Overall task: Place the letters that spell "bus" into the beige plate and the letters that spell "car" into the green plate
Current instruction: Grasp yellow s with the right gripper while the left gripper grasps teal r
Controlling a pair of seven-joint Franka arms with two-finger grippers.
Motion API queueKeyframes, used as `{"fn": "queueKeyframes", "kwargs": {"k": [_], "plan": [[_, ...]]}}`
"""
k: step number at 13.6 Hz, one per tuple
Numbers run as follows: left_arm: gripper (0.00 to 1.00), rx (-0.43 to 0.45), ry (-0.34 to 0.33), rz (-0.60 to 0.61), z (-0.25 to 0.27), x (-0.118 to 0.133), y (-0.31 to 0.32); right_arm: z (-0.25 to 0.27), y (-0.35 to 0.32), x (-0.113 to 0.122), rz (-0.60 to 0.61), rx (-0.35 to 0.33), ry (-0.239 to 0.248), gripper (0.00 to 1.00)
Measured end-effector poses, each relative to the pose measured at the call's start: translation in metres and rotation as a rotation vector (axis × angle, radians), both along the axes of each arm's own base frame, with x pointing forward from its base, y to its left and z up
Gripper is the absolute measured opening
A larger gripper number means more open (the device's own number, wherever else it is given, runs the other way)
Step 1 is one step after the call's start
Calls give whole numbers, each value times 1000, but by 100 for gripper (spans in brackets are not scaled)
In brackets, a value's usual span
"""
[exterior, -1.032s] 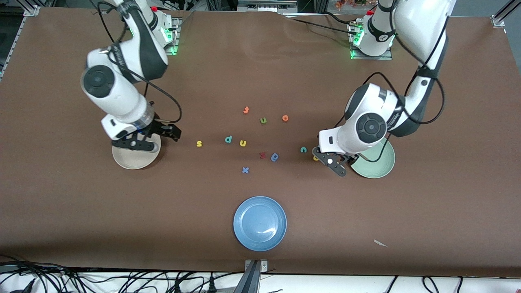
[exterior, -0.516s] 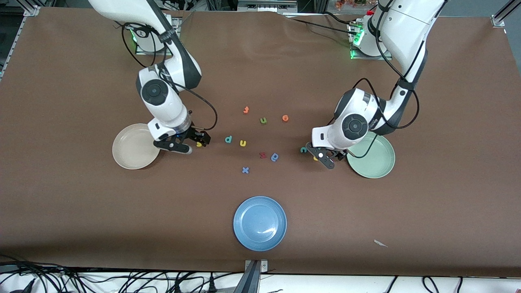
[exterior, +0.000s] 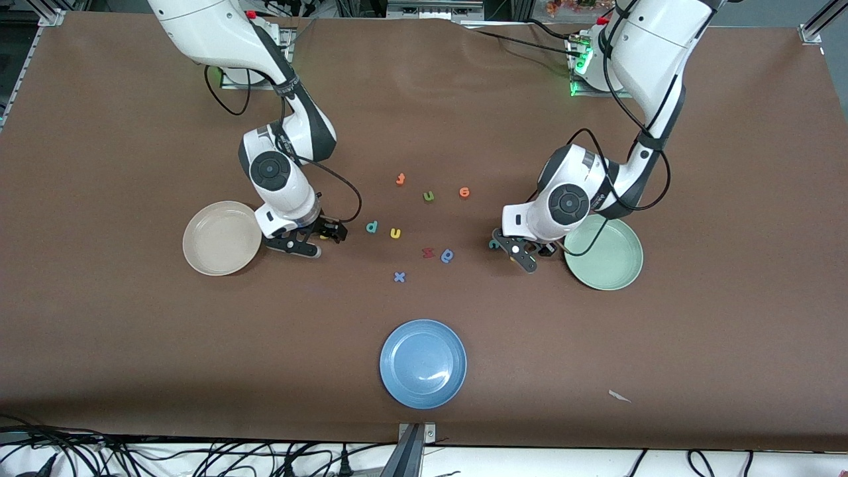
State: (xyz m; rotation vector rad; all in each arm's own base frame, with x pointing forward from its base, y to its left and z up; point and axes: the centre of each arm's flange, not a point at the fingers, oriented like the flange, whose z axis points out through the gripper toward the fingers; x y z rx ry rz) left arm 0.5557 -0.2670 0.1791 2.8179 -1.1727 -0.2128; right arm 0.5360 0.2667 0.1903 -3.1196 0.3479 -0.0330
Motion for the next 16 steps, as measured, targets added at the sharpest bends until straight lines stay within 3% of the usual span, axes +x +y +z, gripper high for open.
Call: {"fn": "queueKeyframes", "kwargs": {"k": [1,3,5,6,7,8,12,16], "plan": [[56,-3,-5,0,-2,0,-1,-3,0,-1,0,-3,5,100],[39,-5,-8,-3,-5,-1,-2,-7,-1,-2,0,-10,20,100],[36,-5,-10,-6,-6,-1,-2,-8,-2,-4,0,-15,30,90],[34,-5,-10,-6,-6,-1,-2,-9,-2,-4,1,-17,33,90],[27,-5,-10,-6,-6,-1,-2,-10,-2,-4,1,-18,35,84],[18,-5,-11,-6,-6,-1,-3,-12,-2,-5,1,-19,38,71],[18,-5,-11,-7,-6,-1,-3,-13,0,-4,3,-17,36,29],[18,-8,-21,-6,5,3,-4,-13,1,-4,3,-16,36,22]]}}
